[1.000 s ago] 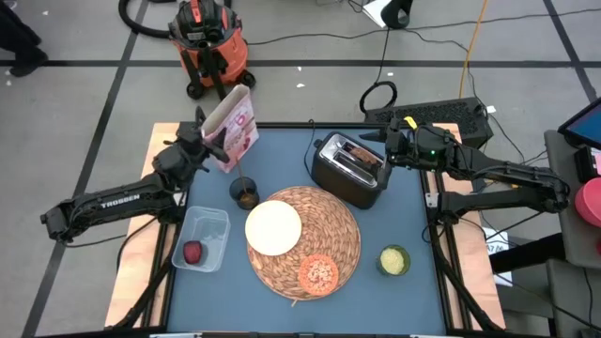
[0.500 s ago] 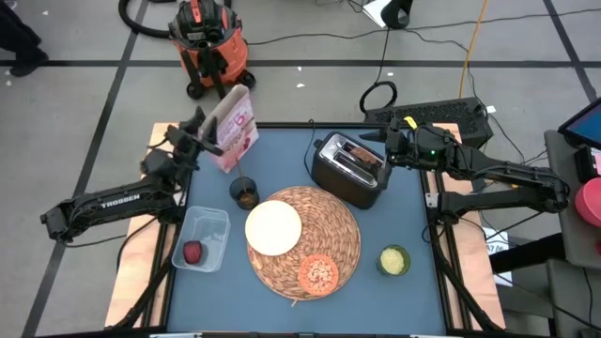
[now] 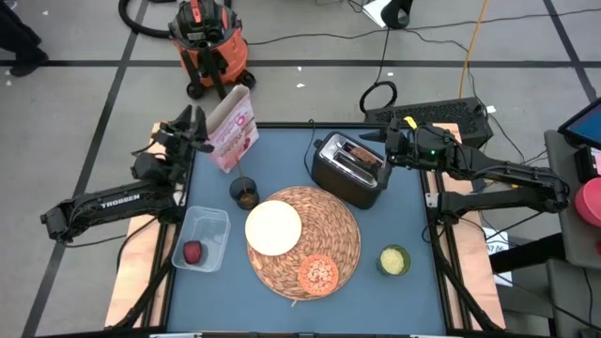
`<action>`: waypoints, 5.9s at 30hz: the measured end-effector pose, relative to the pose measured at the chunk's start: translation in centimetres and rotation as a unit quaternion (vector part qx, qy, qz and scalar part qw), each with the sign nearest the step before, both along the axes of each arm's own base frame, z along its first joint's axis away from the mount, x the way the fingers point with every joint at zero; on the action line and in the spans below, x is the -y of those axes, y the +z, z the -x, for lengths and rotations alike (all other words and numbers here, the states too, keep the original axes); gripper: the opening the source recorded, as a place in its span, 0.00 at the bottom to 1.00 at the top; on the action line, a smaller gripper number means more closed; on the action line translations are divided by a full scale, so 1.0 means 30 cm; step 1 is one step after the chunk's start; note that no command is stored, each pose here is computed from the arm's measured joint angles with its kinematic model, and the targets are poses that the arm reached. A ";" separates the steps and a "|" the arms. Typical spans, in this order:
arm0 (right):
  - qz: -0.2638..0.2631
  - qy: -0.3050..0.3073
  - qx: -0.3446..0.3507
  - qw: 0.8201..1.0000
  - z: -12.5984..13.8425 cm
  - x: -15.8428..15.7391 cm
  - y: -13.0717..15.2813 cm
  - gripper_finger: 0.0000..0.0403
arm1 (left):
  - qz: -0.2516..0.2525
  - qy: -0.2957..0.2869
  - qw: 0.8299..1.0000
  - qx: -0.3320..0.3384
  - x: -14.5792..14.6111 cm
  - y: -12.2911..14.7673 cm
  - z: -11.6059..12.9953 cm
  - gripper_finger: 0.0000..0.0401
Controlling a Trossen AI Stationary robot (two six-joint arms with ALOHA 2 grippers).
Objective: Arrange a breakfast setting
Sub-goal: Put the toasted bagel on the white plate
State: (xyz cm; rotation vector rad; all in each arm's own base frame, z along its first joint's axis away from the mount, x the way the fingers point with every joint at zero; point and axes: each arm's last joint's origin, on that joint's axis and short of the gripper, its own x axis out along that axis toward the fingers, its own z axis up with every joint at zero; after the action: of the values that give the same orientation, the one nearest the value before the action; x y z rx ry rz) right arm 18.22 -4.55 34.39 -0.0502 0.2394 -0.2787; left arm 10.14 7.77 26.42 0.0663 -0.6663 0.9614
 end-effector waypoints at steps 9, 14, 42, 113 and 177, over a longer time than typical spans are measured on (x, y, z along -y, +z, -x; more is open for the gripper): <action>-0.003 0.000 0.003 1.000 -0.001 -0.001 0.001 0.88 | -0.103 -0.140 0.985 0.008 0.036 0.137 -0.020 0.66; -0.038 -0.008 0.021 0.999 -0.001 -0.001 0.006 0.88 | -0.099 -0.239 0.964 -0.062 0.065 0.194 -0.070 0.66; -0.148 -0.166 -0.067 0.973 0.062 0.094 -0.075 0.68 | -0.044 -0.354 0.923 -0.147 0.136 0.192 -0.166 0.66; -0.103 -0.149 -0.080 0.980 0.038 0.104 -0.310 0.17 | -0.025 -0.360 0.919 -0.157 0.129 0.174 -0.194 0.66; -0.154 0.058 0.257 0.952 -0.246 0.036 -0.248 0.17 | -0.024 -0.361 0.919 -0.156 0.129 0.174 -0.194 0.66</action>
State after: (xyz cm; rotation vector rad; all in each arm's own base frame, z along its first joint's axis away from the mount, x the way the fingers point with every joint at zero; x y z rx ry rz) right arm 25.61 -5.64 26.95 0.3151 -0.2402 -0.1263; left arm 15.94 3.90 31.63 0.0114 -0.3649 0.2095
